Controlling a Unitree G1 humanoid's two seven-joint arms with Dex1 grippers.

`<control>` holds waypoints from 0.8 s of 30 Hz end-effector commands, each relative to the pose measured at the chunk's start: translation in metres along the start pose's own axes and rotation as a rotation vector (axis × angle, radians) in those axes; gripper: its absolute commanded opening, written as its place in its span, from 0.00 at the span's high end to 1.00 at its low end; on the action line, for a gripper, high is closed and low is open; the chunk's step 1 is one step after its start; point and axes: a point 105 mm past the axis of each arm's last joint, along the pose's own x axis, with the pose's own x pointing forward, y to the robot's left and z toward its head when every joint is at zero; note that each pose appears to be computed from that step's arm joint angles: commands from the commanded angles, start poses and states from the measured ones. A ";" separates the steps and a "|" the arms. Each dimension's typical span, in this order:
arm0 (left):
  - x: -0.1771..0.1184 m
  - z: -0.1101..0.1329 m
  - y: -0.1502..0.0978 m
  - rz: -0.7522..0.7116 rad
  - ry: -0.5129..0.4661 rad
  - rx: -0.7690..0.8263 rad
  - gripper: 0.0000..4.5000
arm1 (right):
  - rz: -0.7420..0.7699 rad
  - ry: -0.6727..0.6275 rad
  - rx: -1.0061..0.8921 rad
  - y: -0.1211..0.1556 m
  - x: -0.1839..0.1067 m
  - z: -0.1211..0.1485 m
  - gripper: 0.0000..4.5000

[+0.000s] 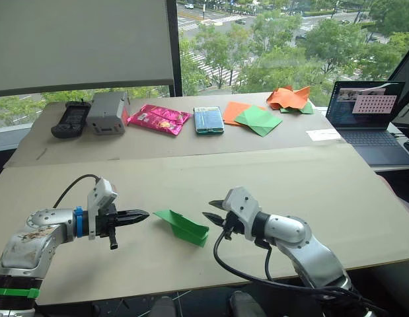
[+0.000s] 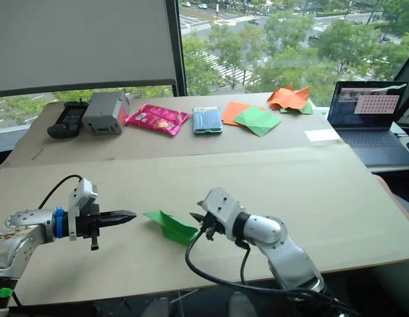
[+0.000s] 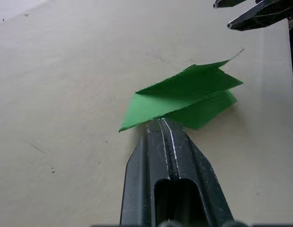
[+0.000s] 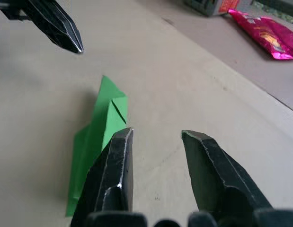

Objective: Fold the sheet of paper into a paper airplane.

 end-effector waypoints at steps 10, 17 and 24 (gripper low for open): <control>0.001 -0.001 -0.006 0.045 -0.014 -0.007 0.14 | 0.118 -0.007 -0.059 0.024 0.004 -0.002 0.00; 0.003 -0.002 -0.008 0.048 -0.009 -0.001 0.00 | 0.224 -0.024 0.009 0.035 0.013 -0.004 0.00; 0.003 -0.003 -0.013 0.053 -0.014 -0.004 0.00 | 0.226 0.001 0.185 0.032 0.026 -0.018 0.00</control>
